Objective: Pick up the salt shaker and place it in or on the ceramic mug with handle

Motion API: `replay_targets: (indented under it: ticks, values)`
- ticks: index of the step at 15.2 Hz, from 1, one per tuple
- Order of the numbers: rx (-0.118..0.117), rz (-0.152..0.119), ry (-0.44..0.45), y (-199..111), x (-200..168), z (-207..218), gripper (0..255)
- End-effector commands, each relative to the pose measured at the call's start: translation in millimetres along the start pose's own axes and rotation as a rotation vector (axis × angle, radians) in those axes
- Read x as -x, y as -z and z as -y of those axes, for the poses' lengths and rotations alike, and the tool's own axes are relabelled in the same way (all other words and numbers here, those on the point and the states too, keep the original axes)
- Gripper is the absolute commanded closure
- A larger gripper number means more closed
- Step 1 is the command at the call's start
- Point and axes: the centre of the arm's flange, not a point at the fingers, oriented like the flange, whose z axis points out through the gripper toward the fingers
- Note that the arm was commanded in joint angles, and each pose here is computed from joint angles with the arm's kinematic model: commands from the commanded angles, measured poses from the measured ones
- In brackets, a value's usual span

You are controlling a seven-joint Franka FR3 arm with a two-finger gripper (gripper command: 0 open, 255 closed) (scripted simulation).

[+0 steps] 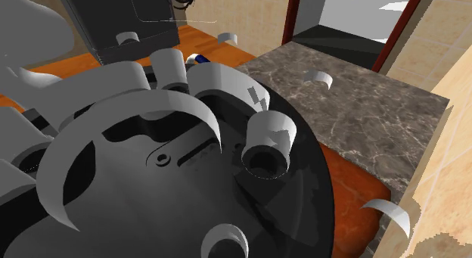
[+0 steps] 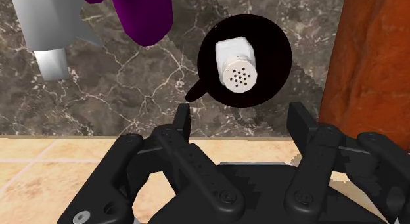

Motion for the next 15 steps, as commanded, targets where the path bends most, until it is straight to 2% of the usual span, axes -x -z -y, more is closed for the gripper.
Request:
replay_targets:
  ticks: [1,4,8,15]
  values:
    - [0.0,0.0,0.0,0,0,0,0]
    - [0.0,0.0,0.0,0,0,0,0]
    - [0.0,0.0,0.0,50,0,0,0]
    - [0.0,0.0,0.0,50,0,0,0]
